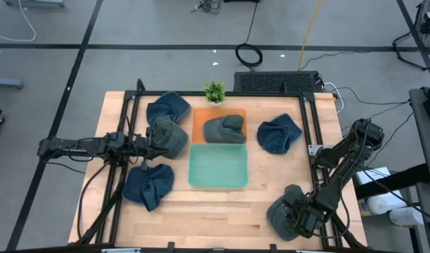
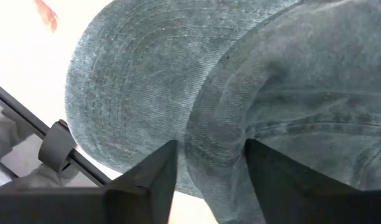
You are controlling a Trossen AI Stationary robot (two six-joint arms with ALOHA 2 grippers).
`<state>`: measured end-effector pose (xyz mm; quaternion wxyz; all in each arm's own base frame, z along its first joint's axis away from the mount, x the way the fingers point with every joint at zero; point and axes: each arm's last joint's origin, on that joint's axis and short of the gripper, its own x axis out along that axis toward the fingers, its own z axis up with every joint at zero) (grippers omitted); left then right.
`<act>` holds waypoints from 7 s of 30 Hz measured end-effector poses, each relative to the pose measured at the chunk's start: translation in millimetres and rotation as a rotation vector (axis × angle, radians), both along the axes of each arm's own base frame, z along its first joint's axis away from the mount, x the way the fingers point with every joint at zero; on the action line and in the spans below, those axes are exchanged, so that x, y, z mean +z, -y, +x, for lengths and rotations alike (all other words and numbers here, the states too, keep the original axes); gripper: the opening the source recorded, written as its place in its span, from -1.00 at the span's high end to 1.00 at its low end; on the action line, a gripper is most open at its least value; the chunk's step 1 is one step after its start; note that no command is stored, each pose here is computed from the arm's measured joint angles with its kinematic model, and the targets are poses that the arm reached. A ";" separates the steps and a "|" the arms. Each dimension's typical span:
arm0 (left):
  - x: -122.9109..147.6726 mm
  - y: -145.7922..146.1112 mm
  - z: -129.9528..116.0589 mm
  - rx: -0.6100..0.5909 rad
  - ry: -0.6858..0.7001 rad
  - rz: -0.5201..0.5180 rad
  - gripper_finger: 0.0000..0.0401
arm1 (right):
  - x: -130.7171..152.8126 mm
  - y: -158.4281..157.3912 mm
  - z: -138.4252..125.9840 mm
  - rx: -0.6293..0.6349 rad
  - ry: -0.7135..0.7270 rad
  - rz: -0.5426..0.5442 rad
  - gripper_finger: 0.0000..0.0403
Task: Pick & Place hat
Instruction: Put the right gray cap into the orange bin
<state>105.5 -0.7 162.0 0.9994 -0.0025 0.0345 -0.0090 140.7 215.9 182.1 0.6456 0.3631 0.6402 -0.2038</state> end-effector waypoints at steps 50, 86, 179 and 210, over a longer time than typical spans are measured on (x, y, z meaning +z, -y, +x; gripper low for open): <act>-0.1 0.0 0.0 0.000 0.000 0.000 0.81 | 87.8 23.1 31.7 -0.011 -0.025 0.001 1.00; -0.1 0.0 0.0 0.000 0.000 0.000 0.81 | 202.2 49.7 46.8 -0.061 0.113 0.076 1.00; -0.1 0.0 0.0 0.000 0.000 0.000 0.81 | 95.2 347.7 261.8 -0.514 0.376 -0.131 1.00; -0.1 0.0 0.0 -0.001 0.000 0.000 0.81 | 15.9 352.1 275.4 -0.487 0.373 -0.028 0.90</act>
